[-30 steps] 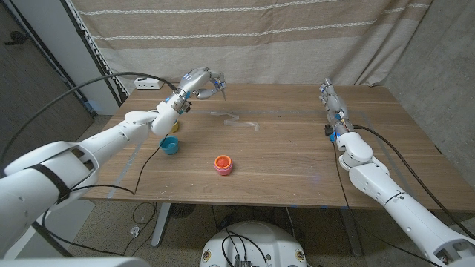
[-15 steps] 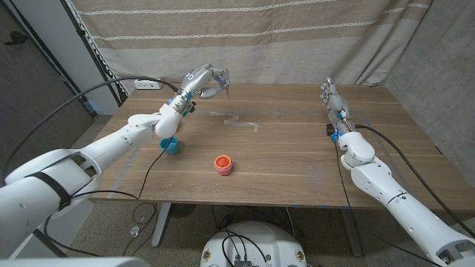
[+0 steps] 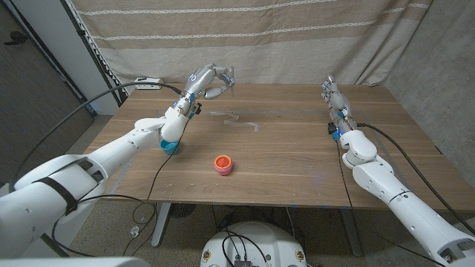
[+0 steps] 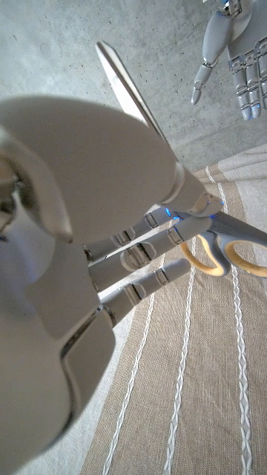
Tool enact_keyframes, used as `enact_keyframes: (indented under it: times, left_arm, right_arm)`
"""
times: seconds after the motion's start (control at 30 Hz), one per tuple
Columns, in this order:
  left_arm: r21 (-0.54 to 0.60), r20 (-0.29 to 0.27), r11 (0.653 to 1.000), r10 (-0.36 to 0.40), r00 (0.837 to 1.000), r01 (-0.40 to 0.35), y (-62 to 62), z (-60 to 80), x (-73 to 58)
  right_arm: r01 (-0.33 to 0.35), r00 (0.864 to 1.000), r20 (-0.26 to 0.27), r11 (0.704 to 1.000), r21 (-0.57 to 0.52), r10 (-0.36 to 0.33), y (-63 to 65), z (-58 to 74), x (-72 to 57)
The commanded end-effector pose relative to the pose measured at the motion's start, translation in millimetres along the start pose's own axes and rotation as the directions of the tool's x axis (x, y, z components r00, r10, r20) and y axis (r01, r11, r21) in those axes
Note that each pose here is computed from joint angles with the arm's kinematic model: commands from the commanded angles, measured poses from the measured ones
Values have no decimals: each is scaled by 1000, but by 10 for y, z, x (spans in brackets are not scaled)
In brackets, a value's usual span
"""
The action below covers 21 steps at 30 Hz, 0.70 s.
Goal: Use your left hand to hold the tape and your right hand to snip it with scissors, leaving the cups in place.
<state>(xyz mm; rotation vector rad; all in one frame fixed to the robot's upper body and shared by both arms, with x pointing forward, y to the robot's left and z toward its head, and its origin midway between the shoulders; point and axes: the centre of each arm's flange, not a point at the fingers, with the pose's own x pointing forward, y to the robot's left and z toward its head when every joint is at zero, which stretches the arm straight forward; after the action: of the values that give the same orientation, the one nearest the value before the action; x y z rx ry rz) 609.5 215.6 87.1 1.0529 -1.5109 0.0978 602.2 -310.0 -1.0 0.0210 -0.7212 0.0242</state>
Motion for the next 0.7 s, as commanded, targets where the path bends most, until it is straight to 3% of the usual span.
enact_keyframes:
  times: [0.03,0.7]
  left_arm:
    - [-59,33,997,50,998,-48,15,213,-3]
    - [-121,9,988,99,995,-97,13,331,-62]
  right_arm:
    - [3,1000,-17,1000,1,-3,-29,-31,-75]
    - [12,1000,-15,1000,5,-12,-42,-50,-152]
